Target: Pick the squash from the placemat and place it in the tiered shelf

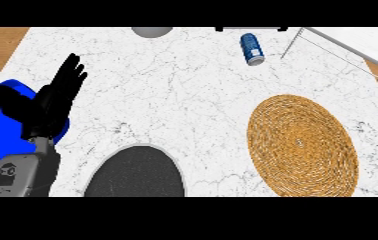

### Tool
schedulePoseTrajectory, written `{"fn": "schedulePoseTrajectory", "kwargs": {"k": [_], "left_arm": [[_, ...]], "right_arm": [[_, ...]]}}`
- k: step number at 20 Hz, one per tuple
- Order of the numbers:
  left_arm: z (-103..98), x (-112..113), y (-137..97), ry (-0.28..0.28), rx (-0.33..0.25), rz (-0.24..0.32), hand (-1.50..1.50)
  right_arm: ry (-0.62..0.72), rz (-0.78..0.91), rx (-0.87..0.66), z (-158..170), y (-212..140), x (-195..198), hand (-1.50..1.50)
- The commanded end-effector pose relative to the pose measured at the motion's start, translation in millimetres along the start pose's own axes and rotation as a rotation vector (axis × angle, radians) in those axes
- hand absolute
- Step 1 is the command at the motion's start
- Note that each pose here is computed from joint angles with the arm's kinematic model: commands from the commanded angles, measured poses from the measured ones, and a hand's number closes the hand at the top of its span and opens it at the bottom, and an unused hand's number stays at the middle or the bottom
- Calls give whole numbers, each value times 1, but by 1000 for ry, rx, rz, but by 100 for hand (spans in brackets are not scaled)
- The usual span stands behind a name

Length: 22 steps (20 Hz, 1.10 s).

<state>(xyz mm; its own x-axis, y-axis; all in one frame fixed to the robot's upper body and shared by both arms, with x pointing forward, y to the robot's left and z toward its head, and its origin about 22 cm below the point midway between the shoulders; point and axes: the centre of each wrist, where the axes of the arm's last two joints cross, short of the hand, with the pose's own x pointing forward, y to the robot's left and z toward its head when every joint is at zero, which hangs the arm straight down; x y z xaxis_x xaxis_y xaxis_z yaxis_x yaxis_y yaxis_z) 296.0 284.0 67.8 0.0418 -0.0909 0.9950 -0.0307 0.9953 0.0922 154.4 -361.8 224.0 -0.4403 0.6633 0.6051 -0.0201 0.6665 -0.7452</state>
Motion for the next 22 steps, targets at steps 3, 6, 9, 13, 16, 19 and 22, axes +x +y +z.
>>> {"fn": "schedulePoseTrajectory", "kwargs": {"k": [3,6,9,13,16,19,22], "left_arm": [[-3,-1,-4,-19,-10,-2,0],[-2,1,3,3,-13,3,0],[-15,-1,-5,-10,-31,8,0],[-11,3,-12,-5,-13,5,0],[-10,-3,-14,-5,-9,-12,0],[-9,-6,-3,-8,-30,-1,0],[-22,12,-30,-22,-38,-12,0]], "right_arm": [[102,4,-119,-33,-79,-6,150],[163,52,-129,-41,-96,-13,150],[194,37,-149,-56,-124,-26,150],[220,-66,-185,-56,-130,-70,150],[245,-56,-209,-57,-154,-87,150],[279,-30,-216,-82,-138,-108,150],[267,-50,-235,-75,-152,-130,150]]}}
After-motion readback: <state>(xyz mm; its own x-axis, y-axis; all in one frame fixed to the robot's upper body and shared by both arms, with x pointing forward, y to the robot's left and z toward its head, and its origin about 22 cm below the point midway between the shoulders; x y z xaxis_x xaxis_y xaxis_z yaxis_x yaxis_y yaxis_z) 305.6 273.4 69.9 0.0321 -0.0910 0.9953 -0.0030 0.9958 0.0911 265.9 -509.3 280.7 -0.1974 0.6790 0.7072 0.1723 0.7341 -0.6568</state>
